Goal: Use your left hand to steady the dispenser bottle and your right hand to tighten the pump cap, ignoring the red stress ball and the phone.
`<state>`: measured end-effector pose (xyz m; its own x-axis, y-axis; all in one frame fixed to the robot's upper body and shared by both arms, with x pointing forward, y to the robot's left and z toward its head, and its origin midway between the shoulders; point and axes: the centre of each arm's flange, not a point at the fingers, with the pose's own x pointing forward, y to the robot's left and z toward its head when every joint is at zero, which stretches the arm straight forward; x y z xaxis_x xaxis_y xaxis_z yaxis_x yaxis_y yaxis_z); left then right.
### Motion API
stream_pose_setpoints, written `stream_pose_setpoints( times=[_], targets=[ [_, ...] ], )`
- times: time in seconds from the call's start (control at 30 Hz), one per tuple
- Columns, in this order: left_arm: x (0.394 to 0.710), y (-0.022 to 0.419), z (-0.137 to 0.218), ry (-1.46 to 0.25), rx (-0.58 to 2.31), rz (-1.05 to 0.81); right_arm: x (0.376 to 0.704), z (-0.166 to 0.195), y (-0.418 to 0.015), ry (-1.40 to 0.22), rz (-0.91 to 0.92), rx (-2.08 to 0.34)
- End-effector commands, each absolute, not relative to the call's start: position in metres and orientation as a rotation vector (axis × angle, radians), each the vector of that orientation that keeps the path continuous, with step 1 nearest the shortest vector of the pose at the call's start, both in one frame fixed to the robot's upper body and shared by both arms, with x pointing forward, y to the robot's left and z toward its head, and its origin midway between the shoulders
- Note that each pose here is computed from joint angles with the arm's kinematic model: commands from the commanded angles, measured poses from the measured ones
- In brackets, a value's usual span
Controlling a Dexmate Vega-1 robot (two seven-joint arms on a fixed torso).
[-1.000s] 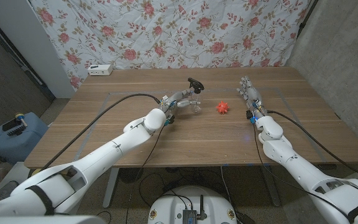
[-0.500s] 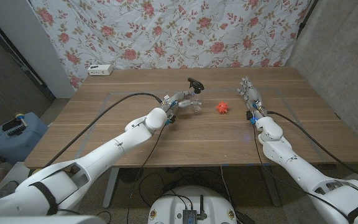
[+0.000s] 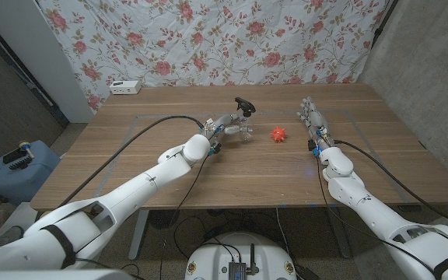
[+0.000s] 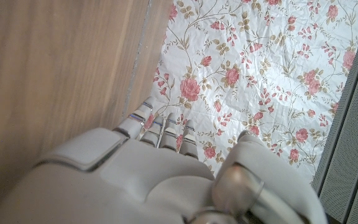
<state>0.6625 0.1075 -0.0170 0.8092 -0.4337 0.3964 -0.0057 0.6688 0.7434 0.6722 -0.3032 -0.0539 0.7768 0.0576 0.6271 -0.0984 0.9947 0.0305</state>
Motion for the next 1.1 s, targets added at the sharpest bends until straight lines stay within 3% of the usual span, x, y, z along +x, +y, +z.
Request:
stream_pose_setpoints(
  times=[0.03, 1.1],
  targets=[
    [0.666, 0.103, -0.017, -0.61, 0.8, -0.26, 0.67, -0.058, -0.306, -0.673, 0.076, 0.067],
    [0.666, 0.1, -0.006, -0.683, 0.773, -0.231, 0.669, -0.052, -0.305, -0.664, 0.079, 0.036]
  ],
)
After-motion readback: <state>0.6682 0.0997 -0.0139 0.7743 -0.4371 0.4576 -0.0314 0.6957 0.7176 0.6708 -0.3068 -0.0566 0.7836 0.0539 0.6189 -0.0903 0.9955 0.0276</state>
